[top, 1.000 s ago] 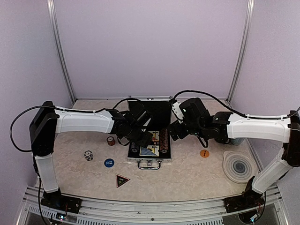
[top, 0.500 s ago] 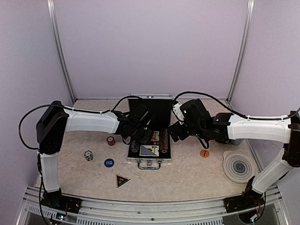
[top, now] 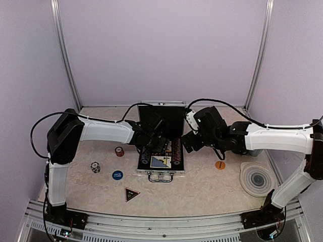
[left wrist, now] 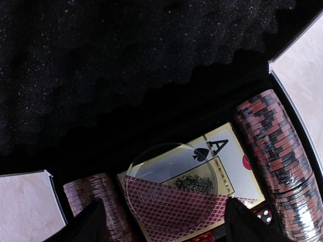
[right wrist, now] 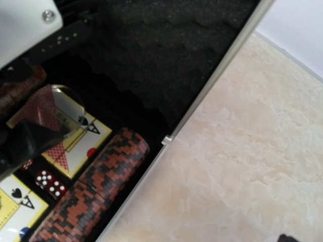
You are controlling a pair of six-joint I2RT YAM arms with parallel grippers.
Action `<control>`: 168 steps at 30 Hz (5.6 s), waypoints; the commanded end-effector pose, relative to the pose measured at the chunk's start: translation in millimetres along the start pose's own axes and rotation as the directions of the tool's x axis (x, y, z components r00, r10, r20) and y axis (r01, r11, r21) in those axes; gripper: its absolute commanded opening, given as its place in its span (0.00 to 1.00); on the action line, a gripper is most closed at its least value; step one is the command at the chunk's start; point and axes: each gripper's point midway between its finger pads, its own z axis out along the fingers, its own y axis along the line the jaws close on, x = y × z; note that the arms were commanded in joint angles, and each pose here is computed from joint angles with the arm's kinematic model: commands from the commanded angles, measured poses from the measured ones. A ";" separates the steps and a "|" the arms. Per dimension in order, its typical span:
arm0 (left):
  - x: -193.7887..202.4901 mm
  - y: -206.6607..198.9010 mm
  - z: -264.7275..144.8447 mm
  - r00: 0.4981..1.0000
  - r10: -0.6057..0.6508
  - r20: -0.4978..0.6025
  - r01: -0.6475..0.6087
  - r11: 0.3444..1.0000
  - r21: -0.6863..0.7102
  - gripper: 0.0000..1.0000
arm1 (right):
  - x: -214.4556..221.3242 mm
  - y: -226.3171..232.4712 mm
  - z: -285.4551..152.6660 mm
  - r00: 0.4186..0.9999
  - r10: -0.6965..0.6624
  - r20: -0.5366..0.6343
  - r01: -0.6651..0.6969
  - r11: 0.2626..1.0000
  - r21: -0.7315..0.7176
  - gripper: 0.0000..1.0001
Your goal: Pack up texas hold em set
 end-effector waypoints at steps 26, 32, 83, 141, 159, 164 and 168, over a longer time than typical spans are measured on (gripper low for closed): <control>4.1 -18.3 -17.9 1.000 0.022 -0.013 -0.021 0.997 0.070 0.70 | -11.1 -6.0 -5.1 0.999 0.040 0.030 -0.040 0.999 -0.001 0.99; 11.4 -17.2 -5.6 0.999 0.028 -0.029 -0.026 0.998 0.049 0.66 | -8.2 -7.3 -8.2 0.998 0.051 0.031 -0.051 0.999 -0.003 0.99; 17.9 37.6 14.5 0.992 -0.121 -0.024 0.116 0.982 -0.146 0.48 | -5.0 -5.7 -7.7 0.998 0.058 0.028 -0.058 0.998 -0.011 0.99; 9.4 41.3 -74.5 0.986 -0.155 0.057 0.161 0.980 -0.120 0.85 | -1.2 2.7 2.1 0.999 0.038 0.012 -0.037 0.999 -0.032 0.99; 1.5 84.6 -151.0 0.976 -0.163 0.146 0.189 0.964 -0.188 0.99 | -1.8 133.5 -31.7 0.957 -0.262 0.124 0.289 0.835 -0.468 0.99; -6.0 120.4 -170.7 0.965 -0.194 0.177 0.233 0.943 -0.238 0.99 | 1.7 185.3 -30.6 0.930 -0.350 0.111 0.354 0.773 -0.527 0.99; -8.3 156.3 -183.3 0.947 -0.246 0.206 0.293 0.925 -0.242 0.99 | 19.8 227.0 -31.3 0.891 -0.439 0.114 0.415 0.689 -0.595 0.99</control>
